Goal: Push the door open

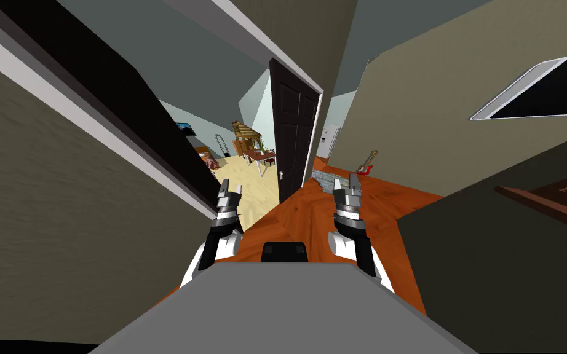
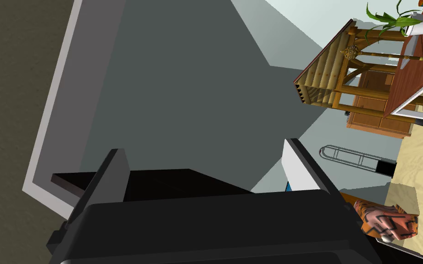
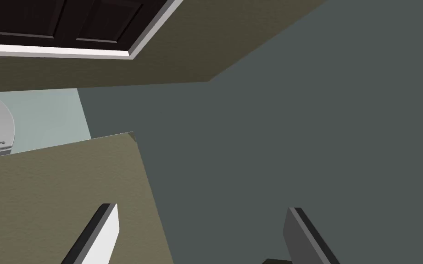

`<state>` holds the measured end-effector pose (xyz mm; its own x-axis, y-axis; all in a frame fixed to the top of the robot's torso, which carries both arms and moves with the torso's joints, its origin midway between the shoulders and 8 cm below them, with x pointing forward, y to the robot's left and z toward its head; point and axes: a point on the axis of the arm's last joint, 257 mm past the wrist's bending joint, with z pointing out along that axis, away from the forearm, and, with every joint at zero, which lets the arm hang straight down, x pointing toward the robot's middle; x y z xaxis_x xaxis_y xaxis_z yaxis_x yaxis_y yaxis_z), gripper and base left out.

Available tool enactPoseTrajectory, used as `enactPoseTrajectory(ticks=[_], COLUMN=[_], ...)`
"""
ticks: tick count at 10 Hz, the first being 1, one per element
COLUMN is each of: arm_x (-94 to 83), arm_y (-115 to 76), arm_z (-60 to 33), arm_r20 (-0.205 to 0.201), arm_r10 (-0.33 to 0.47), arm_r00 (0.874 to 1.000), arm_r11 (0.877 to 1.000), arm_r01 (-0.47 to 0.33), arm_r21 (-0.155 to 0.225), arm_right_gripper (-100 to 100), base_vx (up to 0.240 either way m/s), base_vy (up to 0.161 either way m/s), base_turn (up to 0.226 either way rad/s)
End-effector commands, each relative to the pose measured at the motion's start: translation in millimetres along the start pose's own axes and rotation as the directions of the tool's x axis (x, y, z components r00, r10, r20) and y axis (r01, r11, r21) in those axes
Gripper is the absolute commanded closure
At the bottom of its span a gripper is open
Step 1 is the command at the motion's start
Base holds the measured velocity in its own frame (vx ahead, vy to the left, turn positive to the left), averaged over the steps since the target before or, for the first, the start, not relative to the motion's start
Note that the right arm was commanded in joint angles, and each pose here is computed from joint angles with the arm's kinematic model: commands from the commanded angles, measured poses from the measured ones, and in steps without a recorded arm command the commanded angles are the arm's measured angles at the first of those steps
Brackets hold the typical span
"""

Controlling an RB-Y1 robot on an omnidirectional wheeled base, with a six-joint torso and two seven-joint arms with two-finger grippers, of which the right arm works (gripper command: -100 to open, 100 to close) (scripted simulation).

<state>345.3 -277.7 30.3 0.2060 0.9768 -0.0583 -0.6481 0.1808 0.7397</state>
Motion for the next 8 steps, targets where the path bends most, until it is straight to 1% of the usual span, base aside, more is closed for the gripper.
enactPoseTrajectory(ticks=[1,2,4,5,8], arm_x=[4.6,6.6,13.0,18.5,27.8], arm_y=[-10.7,-15.3,-30.2,-43.2,-65.4], arm_z=[-1.9,-2.7,-5.8,-8.7,-14.5], arm_r20=[-0.012,-0.017,-0.033,-0.045,-0.064], arm_r10=[0.009,0.013,0.026,0.038,0.058], arm_r00=[1.0,1.0,0.999,0.998,0.996], arm_r11=[1.0,1.0,0.999,0.997,0.994], arm_r01=[-0.009,-0.013,-0.025,-0.035,-0.052], arm_r21=[0.015,0.021,0.042,0.061,0.095], arm_right_gripper=[-100,-100,-100,-100,-100], base_vx=[0.045,0.096,0.108,0.104,0.105], base_vy=[-0.017,-0.032,-0.026,-0.032,-0.039], base_turn=[0.102,0.088,0.084,0.134,0.094])
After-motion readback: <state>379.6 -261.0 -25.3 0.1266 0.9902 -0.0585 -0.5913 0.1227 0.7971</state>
